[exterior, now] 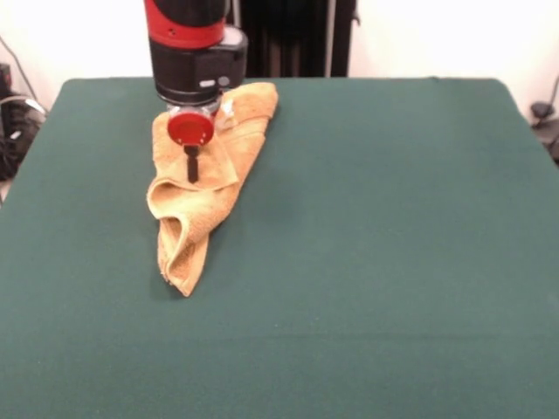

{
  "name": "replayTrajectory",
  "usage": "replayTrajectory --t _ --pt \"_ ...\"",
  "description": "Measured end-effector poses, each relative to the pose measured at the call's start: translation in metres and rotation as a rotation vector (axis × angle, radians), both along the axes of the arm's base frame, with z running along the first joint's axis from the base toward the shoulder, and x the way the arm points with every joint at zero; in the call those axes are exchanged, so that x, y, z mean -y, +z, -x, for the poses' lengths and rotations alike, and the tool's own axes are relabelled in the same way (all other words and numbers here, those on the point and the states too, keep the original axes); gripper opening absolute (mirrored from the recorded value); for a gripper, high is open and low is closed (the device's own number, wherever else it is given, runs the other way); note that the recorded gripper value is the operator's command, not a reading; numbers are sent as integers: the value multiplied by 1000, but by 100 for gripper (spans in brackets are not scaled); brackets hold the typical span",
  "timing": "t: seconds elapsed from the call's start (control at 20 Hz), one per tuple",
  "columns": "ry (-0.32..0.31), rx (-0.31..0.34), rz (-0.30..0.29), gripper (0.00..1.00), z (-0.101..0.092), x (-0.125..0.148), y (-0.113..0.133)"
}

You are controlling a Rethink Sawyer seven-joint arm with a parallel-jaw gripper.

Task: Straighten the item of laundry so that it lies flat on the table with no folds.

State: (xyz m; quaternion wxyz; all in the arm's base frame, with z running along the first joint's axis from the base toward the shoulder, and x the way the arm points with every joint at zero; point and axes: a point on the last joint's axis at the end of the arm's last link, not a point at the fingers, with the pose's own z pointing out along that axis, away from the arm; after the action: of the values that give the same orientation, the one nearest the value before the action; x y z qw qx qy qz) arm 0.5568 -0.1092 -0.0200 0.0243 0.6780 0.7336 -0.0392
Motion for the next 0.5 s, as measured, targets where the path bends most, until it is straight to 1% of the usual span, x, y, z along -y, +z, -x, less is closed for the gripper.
replayTrajectory --t 0.2,0.5 --pt "-43 14 0 100 -10 -16 2" --pt "-55 25 5 100 -19 -44 4"
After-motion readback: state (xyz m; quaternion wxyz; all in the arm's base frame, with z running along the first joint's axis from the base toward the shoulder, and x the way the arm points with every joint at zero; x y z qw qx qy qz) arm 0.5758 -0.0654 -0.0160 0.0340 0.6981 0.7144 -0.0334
